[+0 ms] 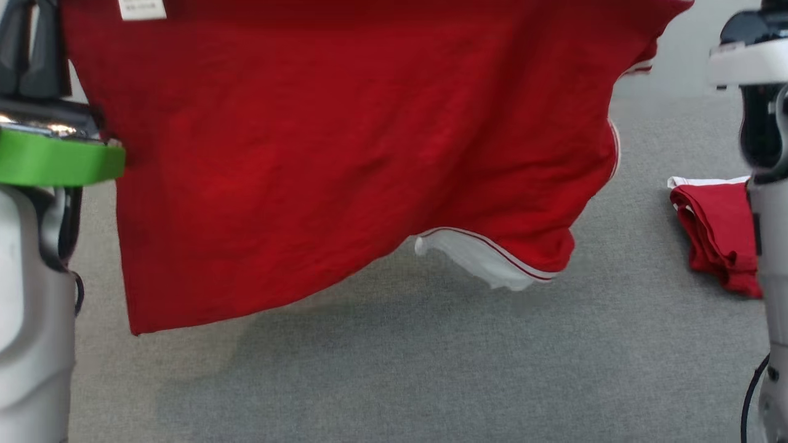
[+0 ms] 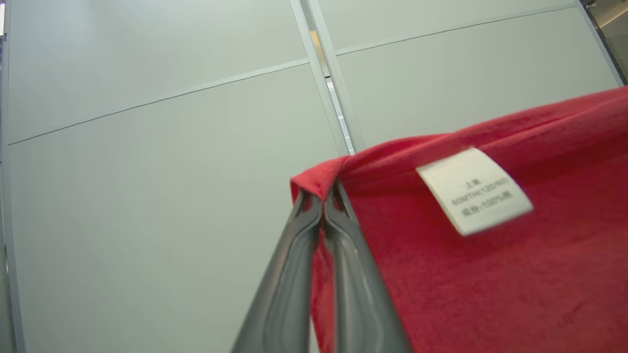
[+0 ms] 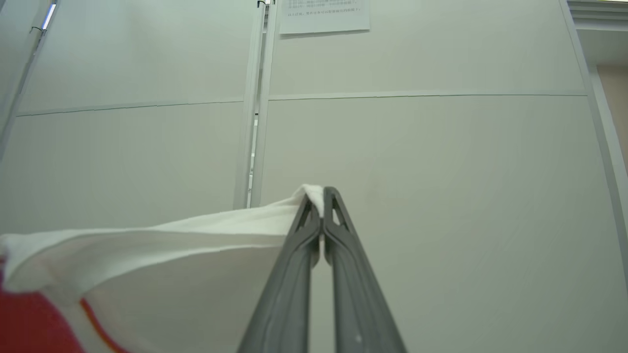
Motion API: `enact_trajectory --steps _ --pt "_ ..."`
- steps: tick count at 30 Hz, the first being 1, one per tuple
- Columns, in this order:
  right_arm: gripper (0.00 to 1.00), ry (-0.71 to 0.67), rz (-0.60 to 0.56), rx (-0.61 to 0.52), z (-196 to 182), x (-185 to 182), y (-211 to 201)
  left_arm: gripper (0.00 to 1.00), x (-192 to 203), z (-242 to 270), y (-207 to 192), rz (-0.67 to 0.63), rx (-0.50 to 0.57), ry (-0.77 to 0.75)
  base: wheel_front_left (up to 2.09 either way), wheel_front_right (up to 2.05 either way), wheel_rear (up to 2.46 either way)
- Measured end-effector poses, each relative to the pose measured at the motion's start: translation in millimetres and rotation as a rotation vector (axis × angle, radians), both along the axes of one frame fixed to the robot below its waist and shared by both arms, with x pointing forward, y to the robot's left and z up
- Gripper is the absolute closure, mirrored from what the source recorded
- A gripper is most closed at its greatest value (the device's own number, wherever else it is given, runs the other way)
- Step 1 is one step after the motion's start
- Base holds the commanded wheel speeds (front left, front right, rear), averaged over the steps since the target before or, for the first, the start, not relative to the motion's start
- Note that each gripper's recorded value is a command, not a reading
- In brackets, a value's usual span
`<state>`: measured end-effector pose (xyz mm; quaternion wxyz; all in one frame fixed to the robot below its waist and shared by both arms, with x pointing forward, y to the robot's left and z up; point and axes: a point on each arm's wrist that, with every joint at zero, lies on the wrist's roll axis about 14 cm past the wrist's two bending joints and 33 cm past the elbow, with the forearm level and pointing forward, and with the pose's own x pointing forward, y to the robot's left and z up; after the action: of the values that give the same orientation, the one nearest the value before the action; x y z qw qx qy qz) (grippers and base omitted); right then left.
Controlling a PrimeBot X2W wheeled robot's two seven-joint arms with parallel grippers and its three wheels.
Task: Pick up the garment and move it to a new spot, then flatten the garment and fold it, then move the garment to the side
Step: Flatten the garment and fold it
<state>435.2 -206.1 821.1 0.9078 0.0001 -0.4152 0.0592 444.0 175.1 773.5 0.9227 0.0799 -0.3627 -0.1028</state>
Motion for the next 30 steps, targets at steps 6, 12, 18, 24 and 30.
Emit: enact_trajectory --steps 6,12,18,24,30 --pt "1.0 -0.063 -0.019 -0.046 43 21 -1 1.0 35 24 -2 0.02 0.03 -0.009 0.0 0.0 0.0" --pt "1.0 0.008 -0.038 -0.078 32 77 0 1.0 94 -1 -7 0.055 0.055 0.089 0.0 0.0 0.0" --pt "1.0 0.047 -0.104 -0.095 22 138 -14 1.0 159 -23 -9 0.097 0.052 0.132 0.0 0.0 0.0" --pt "1.0 0.018 -0.166 -0.068 20 176 -31 1.0 204 -22 -12 0.131 0.046 0.075 0.0 0.0 0.0" --pt "1.0 0.227 -0.148 -0.05 -97 221 -31 1.0 240 -145 -13 0.13 0.039 0.312 0.0 0.0 0.0"
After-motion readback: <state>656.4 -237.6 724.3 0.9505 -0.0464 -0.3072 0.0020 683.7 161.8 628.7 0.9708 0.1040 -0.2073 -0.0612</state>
